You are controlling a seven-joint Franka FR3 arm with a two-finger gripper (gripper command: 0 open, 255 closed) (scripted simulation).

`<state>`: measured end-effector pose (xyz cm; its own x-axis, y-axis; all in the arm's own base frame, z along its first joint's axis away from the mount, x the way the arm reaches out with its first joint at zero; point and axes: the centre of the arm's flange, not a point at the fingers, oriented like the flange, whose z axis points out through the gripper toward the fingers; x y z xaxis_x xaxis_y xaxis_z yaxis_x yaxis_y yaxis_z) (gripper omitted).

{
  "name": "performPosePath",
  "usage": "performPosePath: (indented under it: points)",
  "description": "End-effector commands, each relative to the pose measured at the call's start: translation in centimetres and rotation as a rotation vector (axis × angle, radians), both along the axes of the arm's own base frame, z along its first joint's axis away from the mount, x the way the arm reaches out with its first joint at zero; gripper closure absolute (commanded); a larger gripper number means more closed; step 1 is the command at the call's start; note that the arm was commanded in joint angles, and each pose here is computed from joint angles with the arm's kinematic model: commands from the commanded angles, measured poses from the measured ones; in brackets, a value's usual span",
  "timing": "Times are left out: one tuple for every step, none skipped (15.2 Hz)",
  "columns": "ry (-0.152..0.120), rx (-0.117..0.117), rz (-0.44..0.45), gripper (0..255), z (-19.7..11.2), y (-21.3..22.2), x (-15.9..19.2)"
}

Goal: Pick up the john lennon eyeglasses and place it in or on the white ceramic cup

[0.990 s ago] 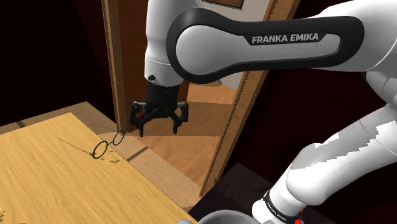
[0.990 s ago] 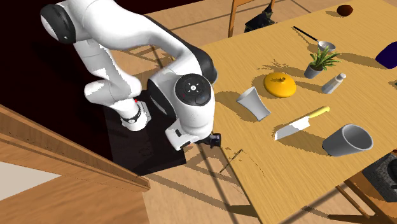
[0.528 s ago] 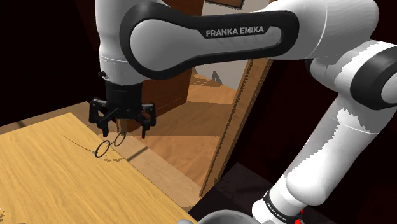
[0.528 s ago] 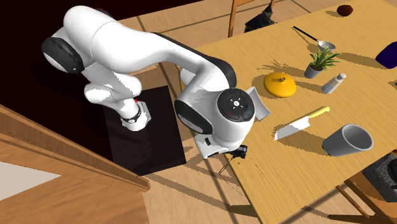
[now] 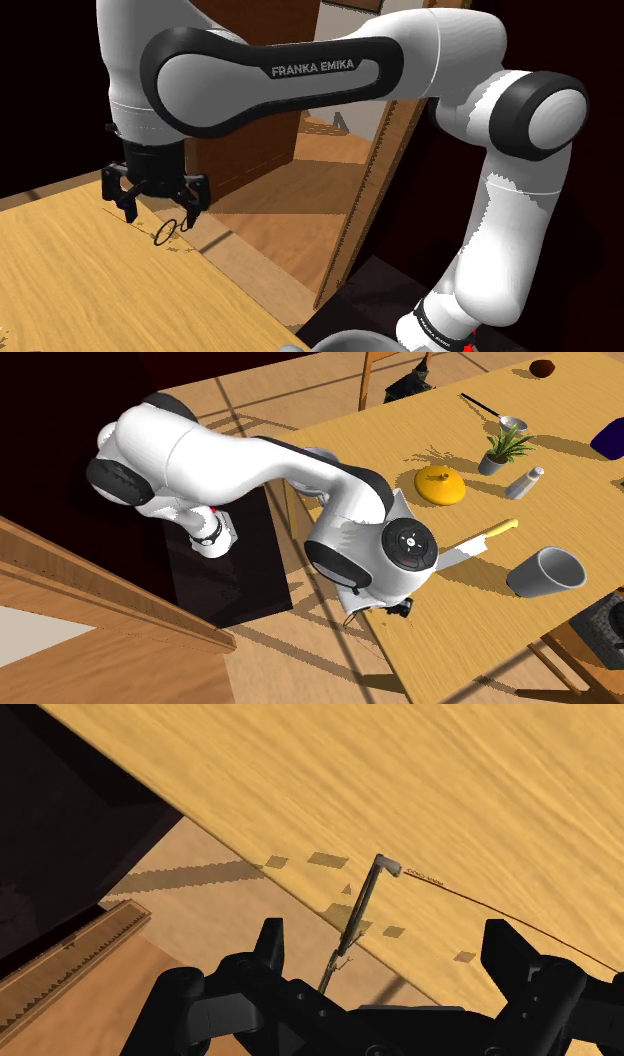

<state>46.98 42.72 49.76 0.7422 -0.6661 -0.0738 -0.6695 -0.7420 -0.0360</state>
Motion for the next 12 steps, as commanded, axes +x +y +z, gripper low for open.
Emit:
performPosePath:
  points:
    - [0.000,0.000,-0.001,0,-1.1,0.2,0.0]
    - [0.000,0.000,-0.001,0,-1.6,0.2,0.0]
    - [0.000,0.000,-0.001,0,-2.4,0.3,0.0]
    - [0.000,0.000,-0.001,0,-2.4,0.3,0.0]
    - [0.000,0.000,-0.001,0,-2.4,0.3,0.0]
    - [0.000,0.000,-0.001,0,-2.4,0.3,0.0]
    - [0.000,0.000,-0.001,0,-2.4,0.3,0.0]
    - [0.000,0.000,-0.001,0,-2.4,0.3,0.0]
    - [0.000,0.000,-0.001,0,-2.4,0.3,0.0]
    - [0.000,0.000,-0.001,0,-2.4,0.3,0.0]
    - [0.000,0.000,-0.001,0,-2.4,0.3,0.0]
    - [0.000,0.000,-0.001,255,-2.4,0.3,0.0]
